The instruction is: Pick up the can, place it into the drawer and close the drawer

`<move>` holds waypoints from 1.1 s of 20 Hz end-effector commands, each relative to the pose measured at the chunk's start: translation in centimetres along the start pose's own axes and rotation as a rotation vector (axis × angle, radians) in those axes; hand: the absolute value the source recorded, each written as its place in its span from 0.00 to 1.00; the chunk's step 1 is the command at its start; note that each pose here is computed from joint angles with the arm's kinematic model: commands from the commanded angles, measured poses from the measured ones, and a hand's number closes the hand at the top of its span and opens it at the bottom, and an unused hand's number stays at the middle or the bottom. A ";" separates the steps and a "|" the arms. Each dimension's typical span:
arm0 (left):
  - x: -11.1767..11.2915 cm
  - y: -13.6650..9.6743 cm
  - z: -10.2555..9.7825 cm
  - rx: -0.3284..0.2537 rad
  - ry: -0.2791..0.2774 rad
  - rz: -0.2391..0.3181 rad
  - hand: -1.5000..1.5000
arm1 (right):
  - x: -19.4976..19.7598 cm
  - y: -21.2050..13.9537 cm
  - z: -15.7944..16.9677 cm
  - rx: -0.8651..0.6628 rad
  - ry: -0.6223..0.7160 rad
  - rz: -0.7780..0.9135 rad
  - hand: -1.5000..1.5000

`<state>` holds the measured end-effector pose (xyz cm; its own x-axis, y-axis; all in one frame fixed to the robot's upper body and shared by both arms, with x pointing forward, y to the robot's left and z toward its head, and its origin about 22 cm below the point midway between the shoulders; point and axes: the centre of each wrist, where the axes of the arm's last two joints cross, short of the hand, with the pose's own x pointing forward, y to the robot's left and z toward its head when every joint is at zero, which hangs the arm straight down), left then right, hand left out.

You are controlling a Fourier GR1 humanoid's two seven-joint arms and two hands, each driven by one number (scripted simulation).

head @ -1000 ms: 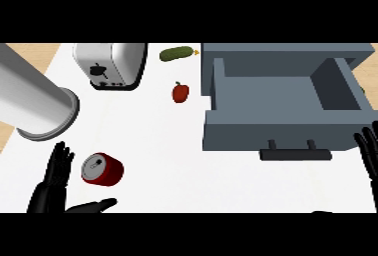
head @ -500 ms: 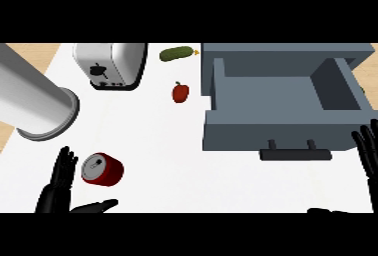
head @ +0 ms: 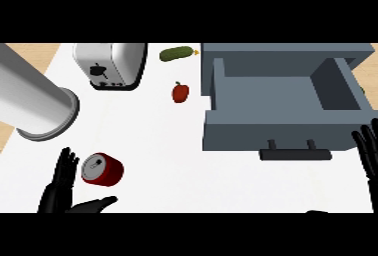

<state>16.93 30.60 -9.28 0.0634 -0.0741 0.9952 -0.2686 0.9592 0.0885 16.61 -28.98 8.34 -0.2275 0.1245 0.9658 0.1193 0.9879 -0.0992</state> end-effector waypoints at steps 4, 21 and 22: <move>-0.6 0.8 0.0 -0.014 0.016 -0.002 0.00 | 1.3 -1.0 -0.1 -0.009 -0.008 0.009 0.00; -1.3 -3.4 -3.5 -0.059 0.004 0.013 0.00 | 0.1 -0.5 0.7 0.008 0.021 0.004 0.00; -1.9 -4.4 -3.3 -0.039 -0.015 0.020 0.00 | 0.4 -1.8 -0.1 0.016 0.013 -0.013 0.00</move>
<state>21.14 28.71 -11.01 0.0641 -0.0619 0.9960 -0.2363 0.9688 0.0754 15.93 -29.82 8.80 -0.2207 0.1162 0.9684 0.1120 0.9893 -0.0932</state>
